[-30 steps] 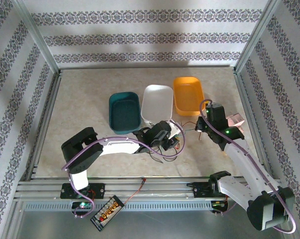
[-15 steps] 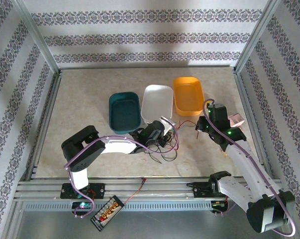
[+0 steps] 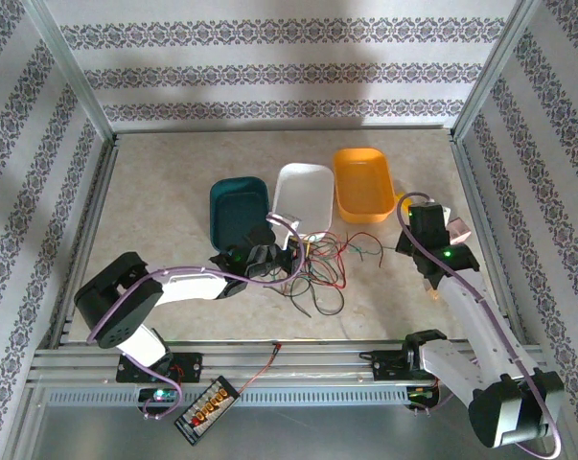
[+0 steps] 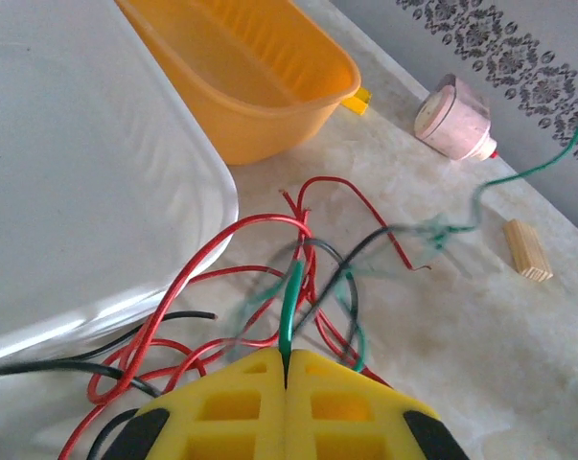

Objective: Untangle the cables

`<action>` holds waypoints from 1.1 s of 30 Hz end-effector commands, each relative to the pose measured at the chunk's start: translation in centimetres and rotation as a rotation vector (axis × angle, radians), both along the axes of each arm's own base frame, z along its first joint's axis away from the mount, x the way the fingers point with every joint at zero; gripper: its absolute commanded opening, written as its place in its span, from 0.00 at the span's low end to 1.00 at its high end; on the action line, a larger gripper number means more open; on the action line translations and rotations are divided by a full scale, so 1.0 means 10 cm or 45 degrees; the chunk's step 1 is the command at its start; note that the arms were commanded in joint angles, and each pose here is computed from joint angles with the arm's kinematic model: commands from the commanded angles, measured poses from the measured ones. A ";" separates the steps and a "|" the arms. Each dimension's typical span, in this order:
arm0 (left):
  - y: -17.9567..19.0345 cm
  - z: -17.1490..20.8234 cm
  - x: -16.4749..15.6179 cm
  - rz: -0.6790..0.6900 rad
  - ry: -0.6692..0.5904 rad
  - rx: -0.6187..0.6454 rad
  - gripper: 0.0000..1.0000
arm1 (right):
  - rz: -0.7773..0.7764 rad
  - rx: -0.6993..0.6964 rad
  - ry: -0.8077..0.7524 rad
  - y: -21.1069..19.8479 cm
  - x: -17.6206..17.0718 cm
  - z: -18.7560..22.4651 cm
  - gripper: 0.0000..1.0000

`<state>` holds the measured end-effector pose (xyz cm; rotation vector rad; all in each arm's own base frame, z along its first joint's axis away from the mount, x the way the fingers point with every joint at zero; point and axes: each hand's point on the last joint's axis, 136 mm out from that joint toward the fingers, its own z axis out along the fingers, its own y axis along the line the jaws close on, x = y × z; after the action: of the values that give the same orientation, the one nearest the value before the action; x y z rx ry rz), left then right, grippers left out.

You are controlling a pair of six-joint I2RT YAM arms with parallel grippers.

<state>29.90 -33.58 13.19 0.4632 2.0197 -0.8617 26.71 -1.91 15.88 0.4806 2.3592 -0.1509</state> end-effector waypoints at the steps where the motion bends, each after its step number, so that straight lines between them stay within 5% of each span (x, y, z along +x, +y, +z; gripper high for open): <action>1: 0.11 0.15 0.06 0.057 -0.025 -0.040 0.00 | -0.084 -0.029 -0.002 -0.15 -0.06 0.04 0.00; 14: -0.01 0.11 0.04 -0.002 -0.021 0.046 0.04 | 0.005 0.043 -0.127 0.01 0.01 0.20 0.00; 27: 0.30 -0.19 0.09 0.192 0.037 0.128 0.00 | -0.355 -0.372 -0.126 -0.67 -0.29 0.50 0.00; 33: 0.20 -0.15 0.05 0.139 0.023 0.131 0.00 | -0.298 -0.156 -0.314 -0.46 -0.06 0.62 0.00</action>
<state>30.67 -31.27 11.90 0.3843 2.0830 -0.7131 24.73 -7.32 20.26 0.6337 2.1292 -0.4472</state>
